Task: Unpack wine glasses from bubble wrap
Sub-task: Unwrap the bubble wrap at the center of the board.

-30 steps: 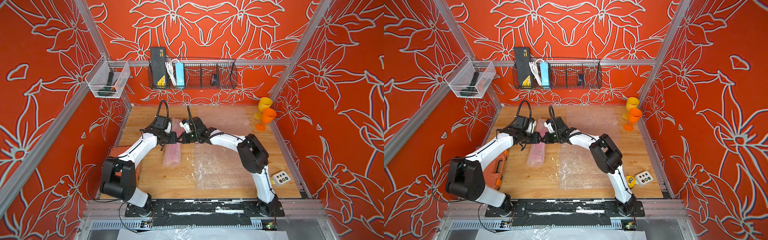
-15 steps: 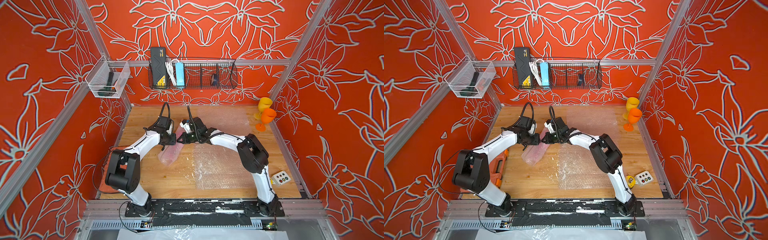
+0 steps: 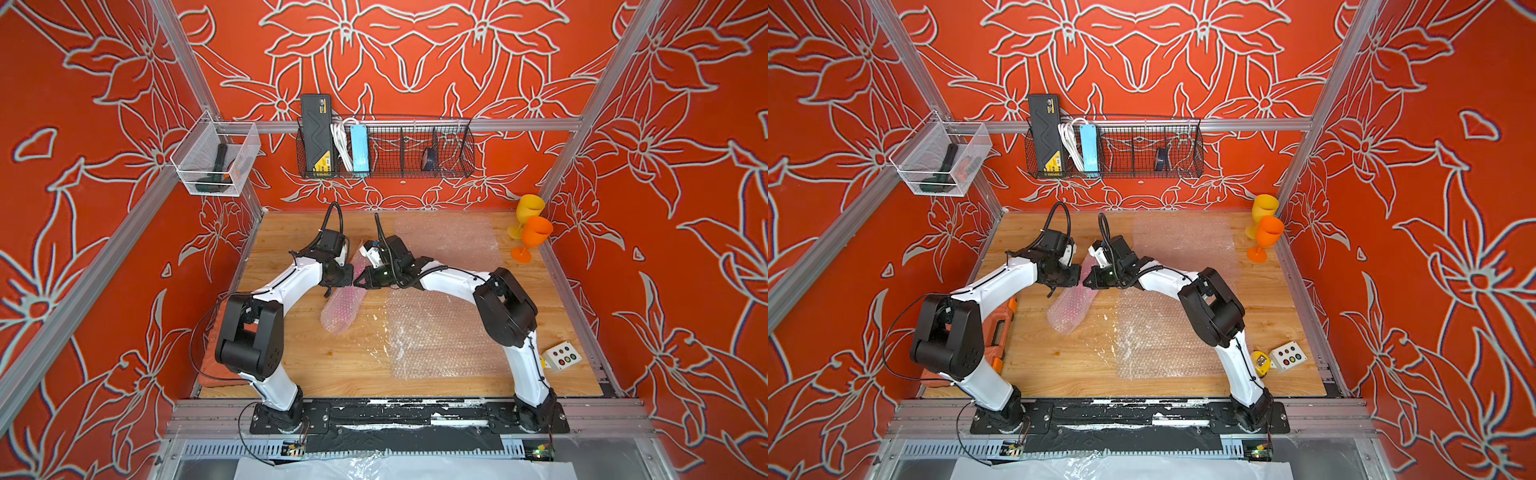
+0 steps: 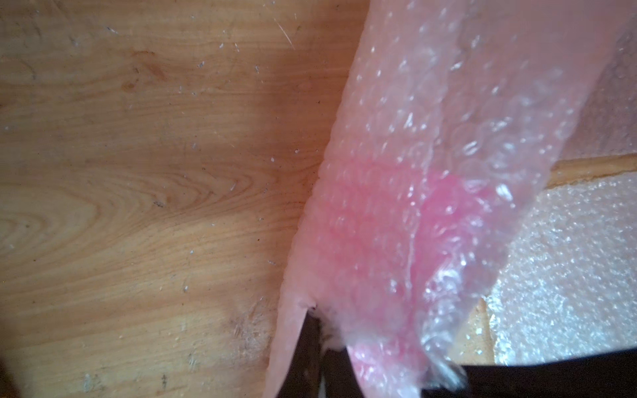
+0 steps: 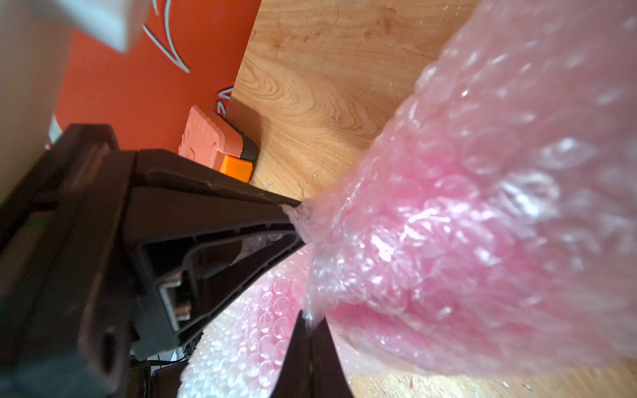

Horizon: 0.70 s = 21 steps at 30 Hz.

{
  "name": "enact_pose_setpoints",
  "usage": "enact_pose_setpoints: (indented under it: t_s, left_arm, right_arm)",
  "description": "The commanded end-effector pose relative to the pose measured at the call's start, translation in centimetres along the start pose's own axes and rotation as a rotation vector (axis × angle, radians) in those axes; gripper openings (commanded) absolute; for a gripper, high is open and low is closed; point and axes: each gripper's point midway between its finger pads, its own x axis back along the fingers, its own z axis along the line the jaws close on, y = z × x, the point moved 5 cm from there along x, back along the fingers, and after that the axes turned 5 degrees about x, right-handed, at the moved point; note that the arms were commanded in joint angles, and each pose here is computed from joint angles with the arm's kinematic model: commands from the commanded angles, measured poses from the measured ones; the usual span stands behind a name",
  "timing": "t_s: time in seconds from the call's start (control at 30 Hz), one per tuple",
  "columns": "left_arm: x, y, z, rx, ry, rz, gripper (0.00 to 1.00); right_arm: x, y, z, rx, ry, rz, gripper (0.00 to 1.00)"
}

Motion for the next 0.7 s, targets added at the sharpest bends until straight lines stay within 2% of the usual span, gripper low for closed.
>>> enact_pose_setpoints:
  t_s: [0.0,0.43,0.67]
  left_arm:
    - [1.2,0.3,0.0,-0.023,0.007,-0.030,0.00]
    - [2.6,0.9,1.3,0.018,0.010,-0.064,0.00]
    - [2.9,1.9,2.8,0.074,0.005,-0.068,0.00]
  right_arm:
    - [0.8,0.1,0.2,0.005,0.023,-0.006,0.00]
    - [1.5,-1.8,-2.2,-0.029,-0.020,0.023,0.00]
    - [1.9,-1.4,-3.0,-0.037,-0.032,0.007,0.00]
